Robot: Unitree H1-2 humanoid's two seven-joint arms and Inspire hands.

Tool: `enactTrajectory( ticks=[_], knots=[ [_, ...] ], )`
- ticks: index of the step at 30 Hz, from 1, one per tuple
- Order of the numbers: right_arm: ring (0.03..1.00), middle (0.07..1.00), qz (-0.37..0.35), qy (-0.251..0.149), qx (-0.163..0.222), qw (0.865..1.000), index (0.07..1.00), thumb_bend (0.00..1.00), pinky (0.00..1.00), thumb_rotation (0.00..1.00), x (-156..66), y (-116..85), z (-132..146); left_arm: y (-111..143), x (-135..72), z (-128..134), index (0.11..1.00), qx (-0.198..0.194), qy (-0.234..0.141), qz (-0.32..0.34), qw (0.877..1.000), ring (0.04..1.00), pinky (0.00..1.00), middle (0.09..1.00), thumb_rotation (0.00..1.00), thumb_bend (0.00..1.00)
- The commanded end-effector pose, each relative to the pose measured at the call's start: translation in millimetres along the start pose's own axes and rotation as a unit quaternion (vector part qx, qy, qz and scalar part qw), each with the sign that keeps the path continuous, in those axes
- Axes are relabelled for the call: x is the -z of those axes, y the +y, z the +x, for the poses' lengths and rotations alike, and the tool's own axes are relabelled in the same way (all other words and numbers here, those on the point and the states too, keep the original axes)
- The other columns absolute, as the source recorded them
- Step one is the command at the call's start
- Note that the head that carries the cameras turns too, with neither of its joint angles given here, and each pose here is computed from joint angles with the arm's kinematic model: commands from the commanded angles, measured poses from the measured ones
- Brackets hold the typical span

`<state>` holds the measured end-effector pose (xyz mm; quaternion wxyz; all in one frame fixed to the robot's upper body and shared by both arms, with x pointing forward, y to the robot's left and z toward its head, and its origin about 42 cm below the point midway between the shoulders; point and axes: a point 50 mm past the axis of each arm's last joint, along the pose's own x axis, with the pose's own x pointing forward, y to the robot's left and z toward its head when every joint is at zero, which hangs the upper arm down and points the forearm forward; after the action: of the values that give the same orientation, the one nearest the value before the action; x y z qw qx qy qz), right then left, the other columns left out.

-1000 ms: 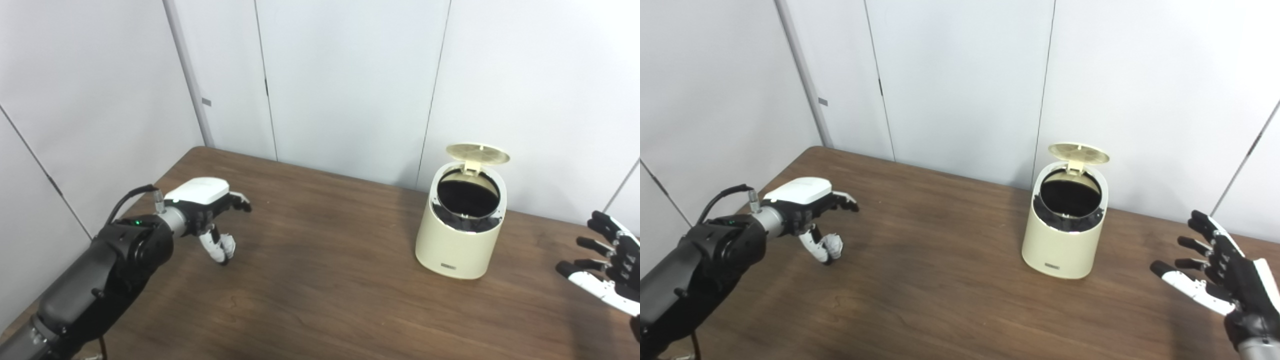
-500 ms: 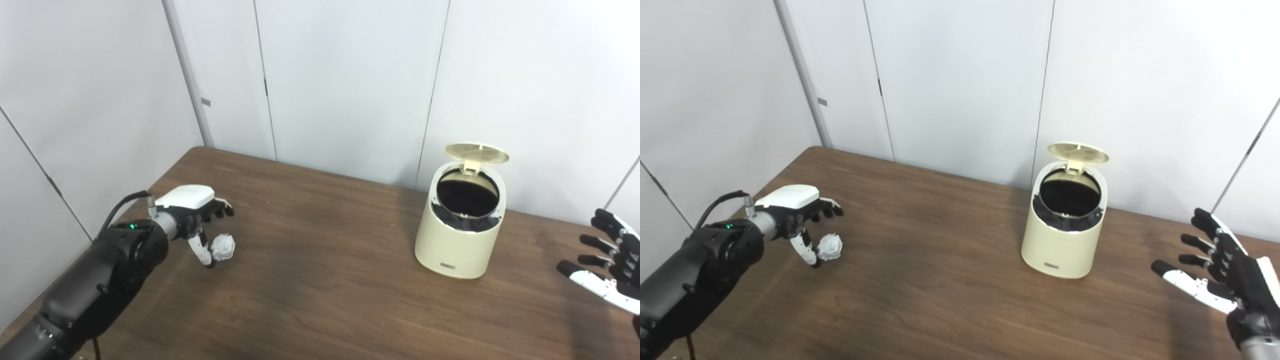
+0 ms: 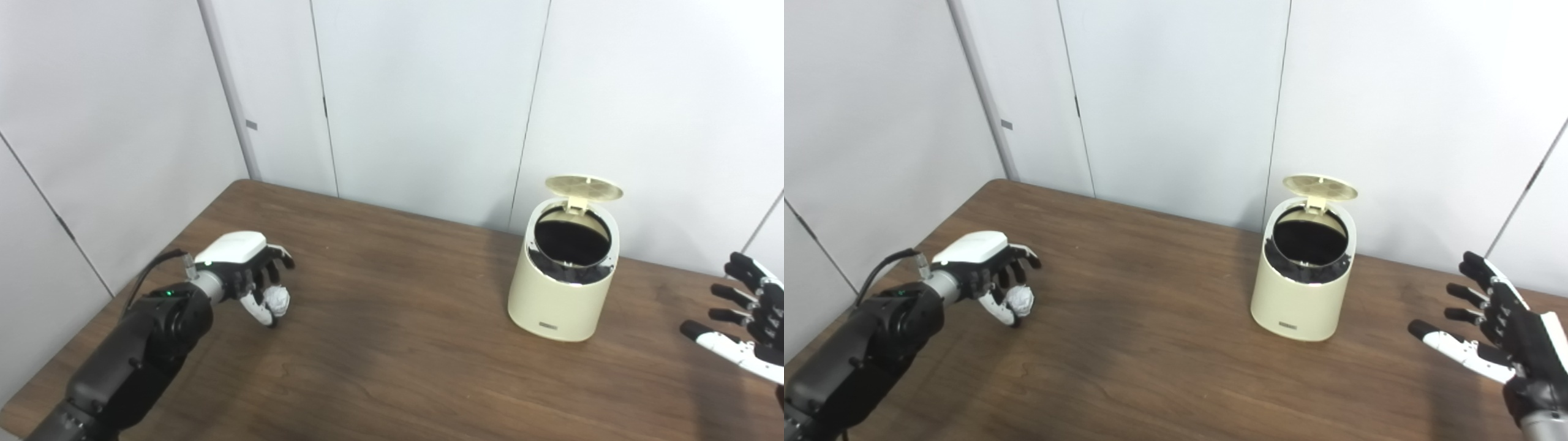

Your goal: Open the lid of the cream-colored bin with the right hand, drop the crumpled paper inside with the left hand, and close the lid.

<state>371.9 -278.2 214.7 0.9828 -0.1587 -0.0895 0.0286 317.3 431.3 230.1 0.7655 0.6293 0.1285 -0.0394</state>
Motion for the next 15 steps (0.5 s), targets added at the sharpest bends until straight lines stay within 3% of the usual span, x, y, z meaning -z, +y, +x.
enactTrajectory(
  ticks=[1,8,12,13,14,15],
  knots=[
    [0.818,0.906,-0.008,-0.045,0.009,0.999,0.907,0.60,0.69,0.18,-24.1,-6.9,7.3,18.9,3.5,0.3,0.788,-0.031,-0.003,0.003,1.000,0.639,0.53,0.735,0.00,0.81],
    [0.830,0.912,-0.009,-0.042,0.008,0.999,0.910,0.61,0.70,0.20,-23.8,-8.6,6.0,14.7,-0.7,-0.3,0.779,-0.018,-0.001,0.005,1.000,0.646,0.54,0.740,0.00,0.80],
    [0.822,0.905,-0.012,-0.039,0.011,0.999,0.907,0.61,0.70,0.20,-26.2,-9.9,4.6,9.7,2.7,3.3,0.681,-0.012,-0.003,0.012,1.000,0.602,0.53,0.673,0.00,0.78],
    [0.818,0.903,-0.013,-0.038,0.012,0.999,0.907,0.62,0.70,0.20,-26.5,-10.3,4.6,8.4,2.4,3.6,0.590,-0.010,-0.004,0.009,1.000,0.562,0.50,0.638,0.02,0.65],
    [0.814,0.902,-0.014,-0.037,0.014,0.999,0.906,0.62,0.70,0.20,-26.7,-10.7,4.6,7.5,1.3,3.6,0.548,-0.009,-0.004,0.006,1.000,0.517,0.46,0.533,0.01,0.57],
    [0.812,0.901,-0.015,-0.037,0.014,0.999,0.905,0.62,0.70,0.20,-27.3,-10.9,4.6,6.2,1.1,3.9,0.533,-0.008,-0.004,0.004,1.000,0.497,0.45,0.496,0.00,0.55]
  ],
)
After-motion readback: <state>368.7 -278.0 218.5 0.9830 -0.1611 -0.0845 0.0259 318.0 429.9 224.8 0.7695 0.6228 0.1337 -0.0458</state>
